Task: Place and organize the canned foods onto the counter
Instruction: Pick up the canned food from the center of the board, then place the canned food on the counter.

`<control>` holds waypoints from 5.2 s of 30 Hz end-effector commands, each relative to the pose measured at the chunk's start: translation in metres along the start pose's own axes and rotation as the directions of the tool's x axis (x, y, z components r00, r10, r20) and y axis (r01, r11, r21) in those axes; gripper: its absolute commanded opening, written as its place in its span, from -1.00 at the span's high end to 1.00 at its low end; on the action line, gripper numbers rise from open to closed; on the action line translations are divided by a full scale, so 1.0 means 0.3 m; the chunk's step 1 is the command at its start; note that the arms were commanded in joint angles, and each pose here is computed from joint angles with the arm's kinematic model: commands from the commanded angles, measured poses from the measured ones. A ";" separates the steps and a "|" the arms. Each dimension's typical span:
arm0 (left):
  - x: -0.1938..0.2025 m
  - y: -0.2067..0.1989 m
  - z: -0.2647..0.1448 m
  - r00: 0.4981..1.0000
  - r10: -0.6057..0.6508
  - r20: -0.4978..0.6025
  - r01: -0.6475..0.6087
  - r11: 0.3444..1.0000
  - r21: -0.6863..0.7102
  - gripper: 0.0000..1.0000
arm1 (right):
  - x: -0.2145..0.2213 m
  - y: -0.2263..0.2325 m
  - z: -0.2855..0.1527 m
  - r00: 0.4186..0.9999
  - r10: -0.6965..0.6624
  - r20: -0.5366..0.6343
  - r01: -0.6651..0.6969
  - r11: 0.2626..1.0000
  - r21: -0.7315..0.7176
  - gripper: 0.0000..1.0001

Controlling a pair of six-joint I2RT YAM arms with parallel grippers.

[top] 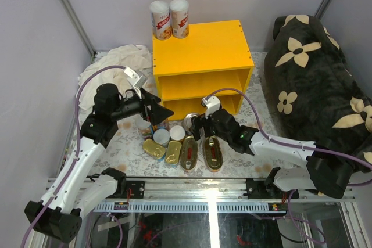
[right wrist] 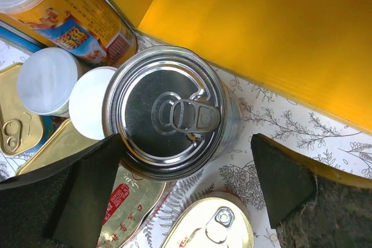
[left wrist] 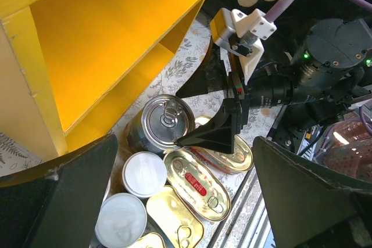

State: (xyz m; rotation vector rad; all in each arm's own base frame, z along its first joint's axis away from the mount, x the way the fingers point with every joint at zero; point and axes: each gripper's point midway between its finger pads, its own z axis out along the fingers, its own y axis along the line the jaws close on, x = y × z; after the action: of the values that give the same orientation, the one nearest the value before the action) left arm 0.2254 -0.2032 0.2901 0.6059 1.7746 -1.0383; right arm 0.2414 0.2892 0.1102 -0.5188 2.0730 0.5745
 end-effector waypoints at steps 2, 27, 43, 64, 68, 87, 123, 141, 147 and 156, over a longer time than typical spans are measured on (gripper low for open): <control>-0.019 0.024 0.003 0.999 0.031 0.031 -0.030 0.999 -0.031 -0.99 | -0.003 0.012 -0.045 0.998 -0.037 0.049 0.038 0.999 -0.024 -0.99; 0.001 0.024 0.001 1.000 0.026 0.014 -0.026 0.999 -0.030 -0.99 | 0.002 0.035 0.062 0.982 -0.186 0.028 0.187 0.981 -0.052 -0.99; 0.008 0.052 -0.009 0.999 0.052 0.016 -0.051 0.996 -0.080 -0.99 | -0.093 0.050 0.213 0.969 -0.222 0.113 0.223 0.975 0.005 -0.49; -0.076 0.168 -0.056 0.989 0.083 0.123 -0.040 0.946 -0.323 -0.99 | -0.794 0.325 -0.381 0.887 -0.202 0.415 0.319 0.918 -0.235 0.57; -0.086 0.169 -0.062 0.987 0.085 0.138 -0.035 0.943 -0.332 -0.99 | -0.972 0.342 -0.509 0.841 -0.186 0.508 0.327 0.923 -0.205 0.59; -0.047 0.156 -0.070 0.992 0.047 0.121 -0.006 0.948 -0.320 -0.99 | -1.397 0.274 -0.278 0.792 -0.297 0.533 0.302 0.950 0.080 0.63; 0.015 0.219 -0.028 1.000 -0.014 0.027 0.022 0.937 -0.348 -0.99 | -1.254 0.132 0.021 0.886 -0.265 0.379 0.244 0.964 0.105 -0.99; 0.023 0.224 -0.026 1.000 -0.013 0.020 0.019 0.939 -0.344 -0.99 | -1.172 0.117 -0.131 0.855 -0.206 0.476 0.222 0.975 0.023 -0.99; 0.025 0.226 -0.025 1.000 -0.014 0.018 0.019 0.939 -0.344 -0.99 | -1.184 0.113 -0.095 0.864 -0.175 0.473 0.209 0.978 -0.020 -0.99; 0.027 0.211 -0.031 1.000 -0.009 0.024 0.016 0.944 -0.330 -0.99 | -1.153 0.090 -0.125 0.872 -0.150 0.466 0.196 0.979 -0.053 -0.99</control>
State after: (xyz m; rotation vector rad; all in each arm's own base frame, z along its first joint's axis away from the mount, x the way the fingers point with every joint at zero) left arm 0.2675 -0.1637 0.2486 0.3551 1.9271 -0.7250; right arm 0.3878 0.3543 0.3936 -0.6021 1.6260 0.5753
